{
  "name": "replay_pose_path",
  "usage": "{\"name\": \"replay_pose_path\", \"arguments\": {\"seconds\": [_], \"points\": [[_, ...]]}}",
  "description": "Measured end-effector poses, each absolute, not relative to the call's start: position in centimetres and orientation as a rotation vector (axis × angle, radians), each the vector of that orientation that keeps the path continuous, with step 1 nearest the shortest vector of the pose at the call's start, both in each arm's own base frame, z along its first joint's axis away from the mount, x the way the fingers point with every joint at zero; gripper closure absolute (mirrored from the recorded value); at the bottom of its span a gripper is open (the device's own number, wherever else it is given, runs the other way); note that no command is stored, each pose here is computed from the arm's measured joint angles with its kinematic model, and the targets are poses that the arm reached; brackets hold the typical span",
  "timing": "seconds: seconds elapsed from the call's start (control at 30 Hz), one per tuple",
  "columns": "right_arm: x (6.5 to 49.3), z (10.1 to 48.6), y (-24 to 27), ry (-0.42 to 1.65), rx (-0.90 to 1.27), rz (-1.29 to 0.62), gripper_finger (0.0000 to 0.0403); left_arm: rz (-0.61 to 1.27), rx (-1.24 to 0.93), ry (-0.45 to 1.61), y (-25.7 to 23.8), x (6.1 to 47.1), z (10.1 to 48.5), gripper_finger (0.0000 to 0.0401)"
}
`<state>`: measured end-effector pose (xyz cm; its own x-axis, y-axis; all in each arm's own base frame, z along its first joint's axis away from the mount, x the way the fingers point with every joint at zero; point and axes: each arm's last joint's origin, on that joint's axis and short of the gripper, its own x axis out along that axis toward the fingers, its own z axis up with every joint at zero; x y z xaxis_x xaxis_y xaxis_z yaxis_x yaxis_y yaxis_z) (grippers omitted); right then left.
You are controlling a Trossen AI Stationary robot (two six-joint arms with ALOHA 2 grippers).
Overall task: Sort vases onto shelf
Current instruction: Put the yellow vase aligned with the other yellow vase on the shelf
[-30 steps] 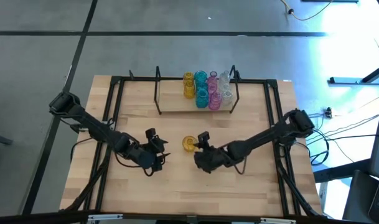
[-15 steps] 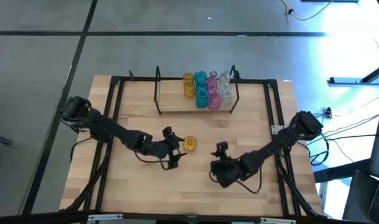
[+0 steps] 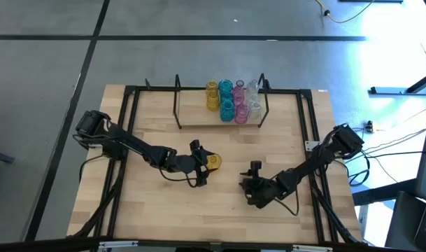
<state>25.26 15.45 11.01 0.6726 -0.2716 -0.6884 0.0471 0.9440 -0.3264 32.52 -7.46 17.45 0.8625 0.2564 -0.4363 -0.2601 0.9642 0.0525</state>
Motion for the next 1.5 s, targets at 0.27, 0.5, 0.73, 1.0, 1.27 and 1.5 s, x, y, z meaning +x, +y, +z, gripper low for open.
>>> {"name": "replay_pose_path", "arguments": {"seconds": [0.27, 0.5, 0.73, 1.0, 1.27, 1.5], "points": [[25.6, 11.3, 15.8, 0.782, -0.263, -0.157, 0.0217, 0.299, 0.014, 0.516, -6.9, 33.0, 15.4, 0.0106], [25.6, 11.3, 15.8, 0.782, -0.264, -0.157, 0.0217, 0.294, 0.013, 0.52, -7.0, 33.0, 15.3, 0.0115], [25.6, 11.3, 15.7, 0.784, -0.267, -0.158, 0.0216, 0.28, 0.009, 0.523, -7.0, 33.0, 15.3, 0.0171], [25.6, 11.2, 15.7, 0.784, -0.269, -0.16, 0.0217, 0.296, 0.018, 0.516, -7.0, 33.0, 15.4, 0.0206], [25.6, 11.2, 15.7, 0.784, -0.271, -0.161, 0.0217, 0.331, 0.069, 0.469, -6.7, 32.6, 17.3, 0.0206], [25.6, 11.3, 15.7, 0.776, -0.28, -0.179, 0.0217, 0.484, 0.123, 0.388, -4.9, 32.1, 19.9, 0.0206]]}}
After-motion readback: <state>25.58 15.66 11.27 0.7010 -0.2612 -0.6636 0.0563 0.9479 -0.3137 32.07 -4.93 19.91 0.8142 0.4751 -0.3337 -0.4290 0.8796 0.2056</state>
